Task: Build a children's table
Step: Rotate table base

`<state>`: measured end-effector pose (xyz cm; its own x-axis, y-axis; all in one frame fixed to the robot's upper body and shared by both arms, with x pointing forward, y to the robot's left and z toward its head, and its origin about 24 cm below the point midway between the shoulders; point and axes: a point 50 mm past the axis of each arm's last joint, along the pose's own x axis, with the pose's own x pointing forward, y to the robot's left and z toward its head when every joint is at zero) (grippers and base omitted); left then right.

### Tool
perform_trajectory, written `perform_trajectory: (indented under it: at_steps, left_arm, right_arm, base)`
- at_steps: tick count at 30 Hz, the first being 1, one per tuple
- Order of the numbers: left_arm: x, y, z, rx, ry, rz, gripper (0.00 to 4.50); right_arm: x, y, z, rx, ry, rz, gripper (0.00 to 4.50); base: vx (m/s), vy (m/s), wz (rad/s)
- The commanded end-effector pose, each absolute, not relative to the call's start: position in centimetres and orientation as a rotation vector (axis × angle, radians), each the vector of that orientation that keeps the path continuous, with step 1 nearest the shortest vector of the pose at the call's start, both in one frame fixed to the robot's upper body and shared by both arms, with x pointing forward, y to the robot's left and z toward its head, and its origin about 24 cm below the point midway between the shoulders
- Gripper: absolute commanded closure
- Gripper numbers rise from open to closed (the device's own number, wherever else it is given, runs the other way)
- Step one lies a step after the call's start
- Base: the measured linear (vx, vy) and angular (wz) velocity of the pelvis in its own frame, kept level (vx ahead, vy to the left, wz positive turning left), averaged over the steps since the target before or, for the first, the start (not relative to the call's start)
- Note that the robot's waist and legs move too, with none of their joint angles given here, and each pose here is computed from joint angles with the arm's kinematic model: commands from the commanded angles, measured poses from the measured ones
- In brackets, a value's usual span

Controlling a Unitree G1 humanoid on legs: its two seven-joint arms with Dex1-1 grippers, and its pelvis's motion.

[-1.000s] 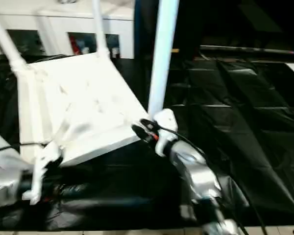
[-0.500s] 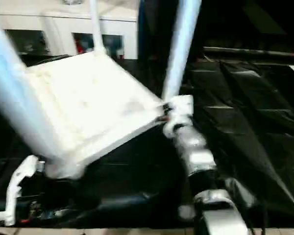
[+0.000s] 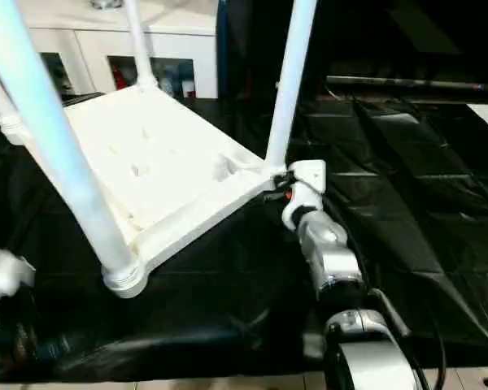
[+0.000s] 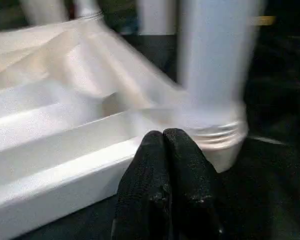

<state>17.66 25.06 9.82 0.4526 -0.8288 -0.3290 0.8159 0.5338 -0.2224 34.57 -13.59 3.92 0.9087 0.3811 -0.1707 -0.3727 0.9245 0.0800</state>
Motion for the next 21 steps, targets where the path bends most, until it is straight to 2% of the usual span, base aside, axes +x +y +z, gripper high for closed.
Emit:
perform_trajectory:
  at_steps: [1, 4, 10, 14, 18, 21]
  left_arm:
    - [18.2, 25.5, 10.7, -0.019, 0.377, -0.997, 0.06]
    - [19.3, 25.8, 11.7, -0.017, 0.307, -0.959, 0.06]
    - [20.5, 24.8, 12.3, -0.024, 0.218, -0.975, 0.06]
    - [22.5, 22.3, 12.5, -0.030, 0.129, -1.030, 0.06]
    - [23.5, 20.5, 12.7, -0.042, 0.090, -1.088, 0.06]
    - [24.3, 17.9, 13.0, -0.057, 0.053, -1.195, 0.06]
  right_arm:
    - [34.2, -13.8, 3.6, 0.010, 0.212, 0.415, 4.43]
    - [33.4, -14.1, 2.5, -0.036, 0.262, 0.441, 4.43]
    - [32.8, -13.4, 1.7, -0.032, 0.310, 0.488, 4.43]
    - [32.3, -11.5, 1.4, -0.035, 0.344, 0.602, 4.43]
    - [32.6, -10.6, 1.5, -0.043, 0.341, 0.623, 4.43]
    - [33.0, -9.8, 1.7, -0.052, 0.340, 0.641, 4.43]
  base:
    - [0.000, 0.000, 0.00]
    - [0.000, 0.000, 0.00]
    - [0.000, 0.000, 0.00]
    - [0.000, 0.000, 0.00]
    - [0.000, 0.000, 0.00]
    - [0.000, 0.000, 0.00]
